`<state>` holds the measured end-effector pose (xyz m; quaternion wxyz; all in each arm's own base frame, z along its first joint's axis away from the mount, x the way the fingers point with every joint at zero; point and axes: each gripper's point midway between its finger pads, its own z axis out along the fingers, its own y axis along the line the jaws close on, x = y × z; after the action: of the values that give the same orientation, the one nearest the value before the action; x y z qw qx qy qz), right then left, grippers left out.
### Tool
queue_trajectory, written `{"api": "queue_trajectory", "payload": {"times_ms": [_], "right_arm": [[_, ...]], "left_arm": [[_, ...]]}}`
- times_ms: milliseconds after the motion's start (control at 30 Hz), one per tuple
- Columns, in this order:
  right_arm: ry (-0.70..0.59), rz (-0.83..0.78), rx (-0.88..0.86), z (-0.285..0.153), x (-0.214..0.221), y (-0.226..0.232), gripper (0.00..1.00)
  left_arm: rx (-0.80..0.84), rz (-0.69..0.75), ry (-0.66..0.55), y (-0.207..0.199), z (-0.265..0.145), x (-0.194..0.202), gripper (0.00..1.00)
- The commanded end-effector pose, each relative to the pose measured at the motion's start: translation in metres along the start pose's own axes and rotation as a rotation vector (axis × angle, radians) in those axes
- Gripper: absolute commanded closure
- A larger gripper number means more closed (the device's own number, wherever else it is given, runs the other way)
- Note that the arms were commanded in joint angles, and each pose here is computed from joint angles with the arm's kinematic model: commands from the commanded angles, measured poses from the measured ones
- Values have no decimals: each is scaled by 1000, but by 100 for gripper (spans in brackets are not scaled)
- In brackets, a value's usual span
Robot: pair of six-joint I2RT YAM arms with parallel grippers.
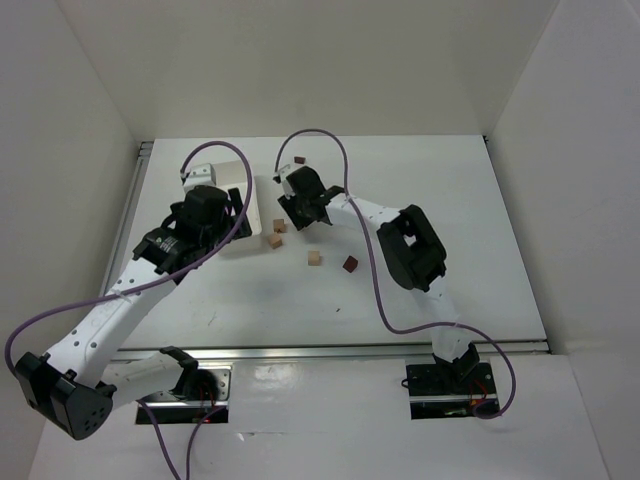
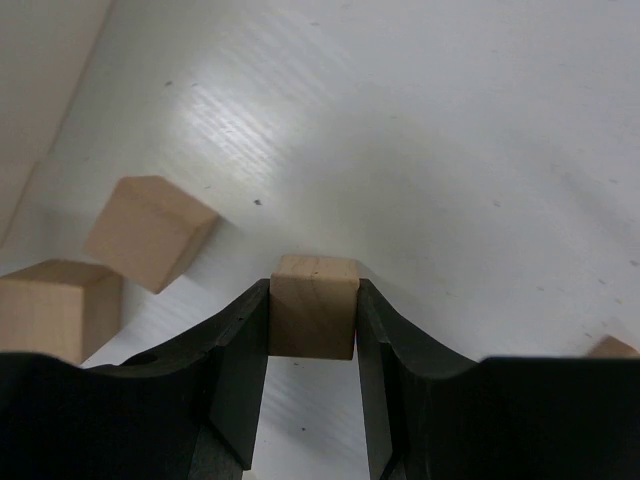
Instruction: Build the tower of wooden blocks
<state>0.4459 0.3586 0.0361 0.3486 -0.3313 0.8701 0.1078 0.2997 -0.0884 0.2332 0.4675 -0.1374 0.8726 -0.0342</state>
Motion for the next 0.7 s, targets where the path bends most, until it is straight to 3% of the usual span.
{"api": "queue_trajectory", "payload": {"times_ms": [0,100,200,500,667], "right_arm": [[-126,87,178,-45,-51,-27,75],[-126,171,271,-64,-50,-51,76],[-142,288,246,-83,-51,-75,76],[-34,501,431,-108,7,-164,76],[-14,548,390,-101,20,-170,76]], "left_arm": [[29,-34,-58,-6,-4,-14,0],[82,-12,-70,-16,-3,-17,0],[108,34,-44,-27,12,-11,0],[242,90,44,-79,43,-9,1],[264,99,52,-89,49,-12,0]]}}
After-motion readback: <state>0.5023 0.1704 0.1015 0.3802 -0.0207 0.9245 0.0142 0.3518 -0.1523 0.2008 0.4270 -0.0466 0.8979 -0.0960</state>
